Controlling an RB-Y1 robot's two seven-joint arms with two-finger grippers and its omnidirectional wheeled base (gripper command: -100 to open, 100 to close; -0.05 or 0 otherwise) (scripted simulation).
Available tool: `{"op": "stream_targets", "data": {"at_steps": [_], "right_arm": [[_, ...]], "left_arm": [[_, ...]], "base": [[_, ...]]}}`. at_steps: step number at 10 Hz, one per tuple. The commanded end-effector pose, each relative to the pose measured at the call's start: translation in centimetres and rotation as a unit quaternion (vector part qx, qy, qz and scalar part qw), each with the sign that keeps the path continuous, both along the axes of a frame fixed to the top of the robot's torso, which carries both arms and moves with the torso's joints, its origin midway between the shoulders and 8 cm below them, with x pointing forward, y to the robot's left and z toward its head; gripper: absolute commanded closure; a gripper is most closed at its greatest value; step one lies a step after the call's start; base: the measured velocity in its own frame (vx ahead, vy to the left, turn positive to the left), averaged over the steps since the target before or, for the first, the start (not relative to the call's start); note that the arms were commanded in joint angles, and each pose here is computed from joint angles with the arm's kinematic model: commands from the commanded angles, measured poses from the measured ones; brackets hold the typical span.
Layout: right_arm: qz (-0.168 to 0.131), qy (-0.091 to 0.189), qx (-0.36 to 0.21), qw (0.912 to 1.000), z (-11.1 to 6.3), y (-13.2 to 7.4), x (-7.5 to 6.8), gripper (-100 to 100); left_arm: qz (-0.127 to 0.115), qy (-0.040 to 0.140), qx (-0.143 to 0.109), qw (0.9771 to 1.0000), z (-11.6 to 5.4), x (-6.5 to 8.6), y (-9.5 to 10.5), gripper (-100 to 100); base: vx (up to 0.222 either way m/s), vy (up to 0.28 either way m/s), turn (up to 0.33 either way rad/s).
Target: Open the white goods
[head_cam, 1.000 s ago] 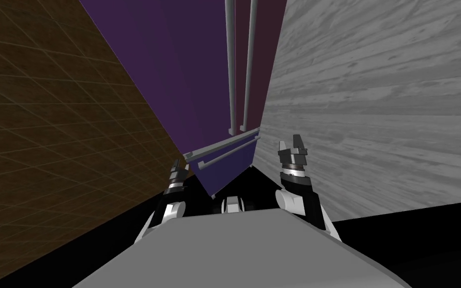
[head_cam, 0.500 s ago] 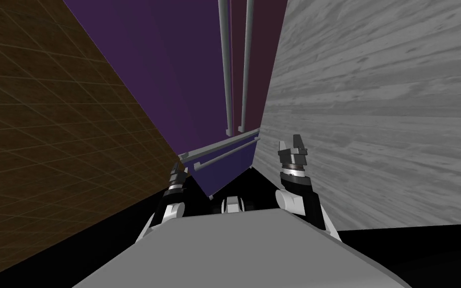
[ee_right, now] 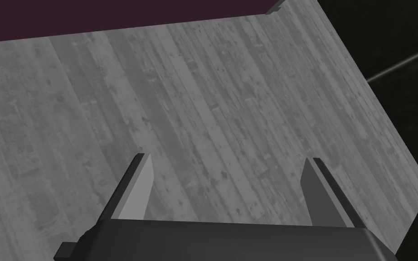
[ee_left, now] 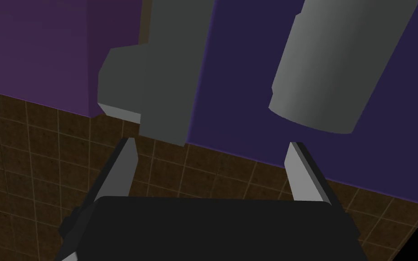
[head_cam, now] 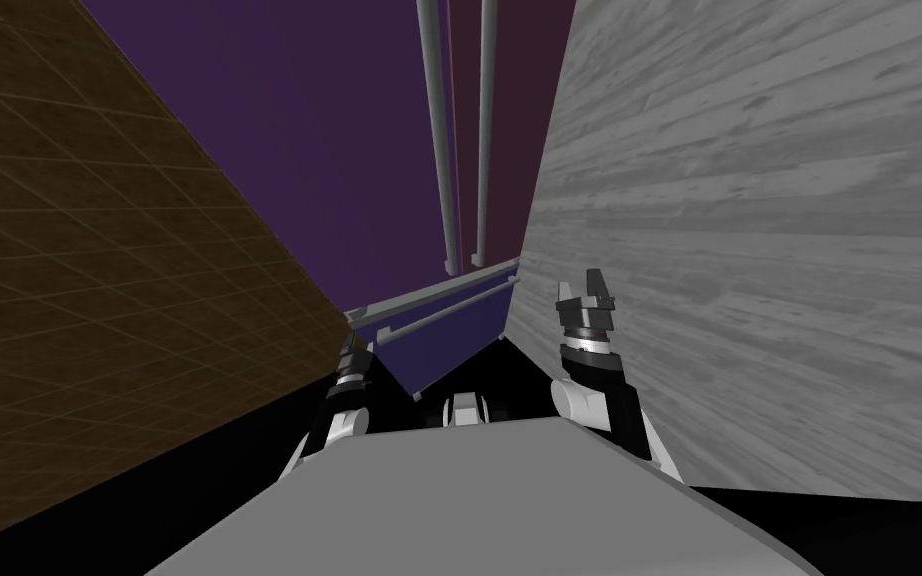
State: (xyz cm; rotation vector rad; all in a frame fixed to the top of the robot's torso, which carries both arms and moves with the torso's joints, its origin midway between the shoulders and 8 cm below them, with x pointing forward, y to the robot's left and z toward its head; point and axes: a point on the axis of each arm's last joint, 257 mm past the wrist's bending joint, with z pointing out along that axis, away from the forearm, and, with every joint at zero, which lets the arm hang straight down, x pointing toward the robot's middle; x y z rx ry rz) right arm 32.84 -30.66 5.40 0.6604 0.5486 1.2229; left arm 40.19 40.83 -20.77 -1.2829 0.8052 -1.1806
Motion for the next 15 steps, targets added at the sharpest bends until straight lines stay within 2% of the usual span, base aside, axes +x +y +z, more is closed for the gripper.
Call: {"op": "stream_targets", "data": {"at_steps": [1, 3, 7, 9, 10, 11, 15], "right_arm": [[0.000, 0.000, 0.000, 1.0000, 0.0, 0.0, 0.0, 0], [0.000, 0.000, 0.000, 1.0000, 0.0, 0.0, 0.0, 0], [0.000, 0.000, 0.000, 1.0000, 0.0, 0.0, 0.0, 0], [0.000, 0.000, 0.000, 1.0000, 0.0, 0.0, 0.0, 0], [0.000, 0.000, 0.000, 1.0000, 0.0, 0.0, 0.0, 0], [0.000, 0.000, 0.000, 1.0000, 0.0, 0.0, 0.0, 0], [0.000, 0.000, 0.000, 1.0000, 0.0, 0.0, 0.0, 0]], "left_arm": [[0.018, 0.015, -0.026, 0.9994, -2.5, -0.5, 0.8, -100], [0.033, 0.022, -0.052, 0.9979, -4.2, -0.9, 0.8, -100], [0.055, 0.027, -0.102, 0.9929, -6.6, -1.4, -0.3, -100], [0.054, 0.027, -0.096, 0.9935, -5.7, -1.5, 0.3, -100], [0.054, 0.026, -0.096, 0.9936, -6.0, -1.4, 0.1, -100], [0.054, 0.026, -0.096, 0.9935, -5.9, -1.4, 0.1, 100], [0.052, 0.025, -0.096, 0.9937, -5.4, -1.9, 0.0, 100]], "base": [[0.039, -0.117, 0.065], [0.037, -0.096, 0.061], [0.025, -0.060, 0.027], [0.039, 0.001, -0.008], [0.049, 0.013, -0.006], [0.008, 0.005, 0.010], [-0.141, -0.075, 0.010]]}}
